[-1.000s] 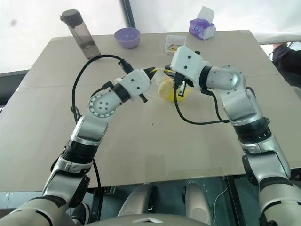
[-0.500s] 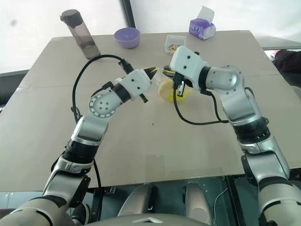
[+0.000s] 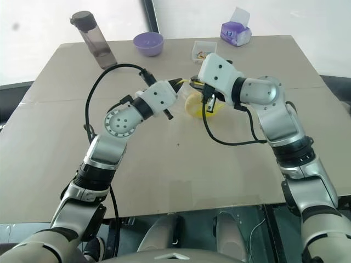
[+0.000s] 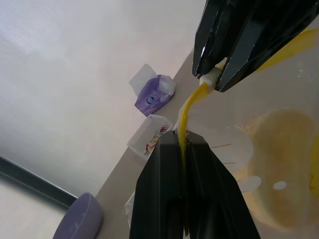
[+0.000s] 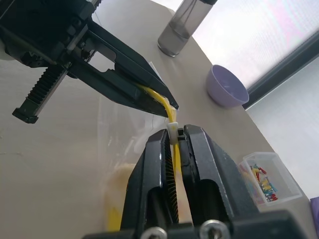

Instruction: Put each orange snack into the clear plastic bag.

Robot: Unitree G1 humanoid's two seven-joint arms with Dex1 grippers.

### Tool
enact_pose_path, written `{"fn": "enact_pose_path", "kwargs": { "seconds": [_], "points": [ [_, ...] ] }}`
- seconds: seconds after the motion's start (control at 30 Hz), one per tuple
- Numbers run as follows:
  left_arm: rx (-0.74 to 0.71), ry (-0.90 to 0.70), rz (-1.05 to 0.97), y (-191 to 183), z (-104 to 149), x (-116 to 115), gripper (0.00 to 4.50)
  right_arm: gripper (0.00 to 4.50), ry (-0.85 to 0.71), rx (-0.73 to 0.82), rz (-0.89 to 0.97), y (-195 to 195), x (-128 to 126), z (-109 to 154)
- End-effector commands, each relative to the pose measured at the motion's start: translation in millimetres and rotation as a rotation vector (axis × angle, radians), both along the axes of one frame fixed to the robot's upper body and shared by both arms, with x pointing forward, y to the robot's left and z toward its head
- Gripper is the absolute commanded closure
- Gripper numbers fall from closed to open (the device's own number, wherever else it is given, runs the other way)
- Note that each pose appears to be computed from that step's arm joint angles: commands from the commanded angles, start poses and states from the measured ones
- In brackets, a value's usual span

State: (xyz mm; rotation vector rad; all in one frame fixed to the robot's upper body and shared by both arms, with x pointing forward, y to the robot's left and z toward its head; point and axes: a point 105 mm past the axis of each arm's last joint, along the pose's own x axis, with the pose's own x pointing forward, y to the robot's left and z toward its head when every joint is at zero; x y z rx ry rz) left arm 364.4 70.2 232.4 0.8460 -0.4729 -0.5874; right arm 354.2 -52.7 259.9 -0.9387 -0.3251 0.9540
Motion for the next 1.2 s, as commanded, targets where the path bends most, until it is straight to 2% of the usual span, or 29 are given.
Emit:
{"fn": "enact_pose_path", "kwargs": {
  "seconds": [0.03,0.33,0.37,0.47,0.7,0.93,1.2],
  "points": [
    [-0.011,-0.058,-0.042,-8.1,13.3,-9.1,4.5,4.31,-0.053,0.011,0.018,1.0,-5.6,13.7],
    [0.003,-0.061,0.027,4.6,11.4,-1.2,4.5,4.31,-0.052,0.0,0.002,-1.5,-3.7,11.5],
    [0.003,-0.06,0.068,11.2,11.4,3.2,4.5,4.31,-0.052,-0.002,-0.002,-2.4,-3.2,11.3],
    [-0.015,-0.029,0.349,63.3,9.2,30.1,4.5,4.31,-0.05,-0.006,-0.02,-6.7,-1.3,9.9],
    [-0.024,-0.048,0.516,92.8,9.9,37.3,4.5,4.31,-0.047,-0.015,-0.033,-10.0,-0.6,8.1],
    [-0.039,-0.039,0.446,75.9,7.7,33.1,4.5,4.31,-0.042,-0.012,-0.033,-10.1,-0.9,7.4],
    [-0.155,-0.079,0.14,21.9,28.8,8.6,4.5,4.31,-0.03,0.004,-0.018,-8.1,-3.2,8.0]
  ]
}}
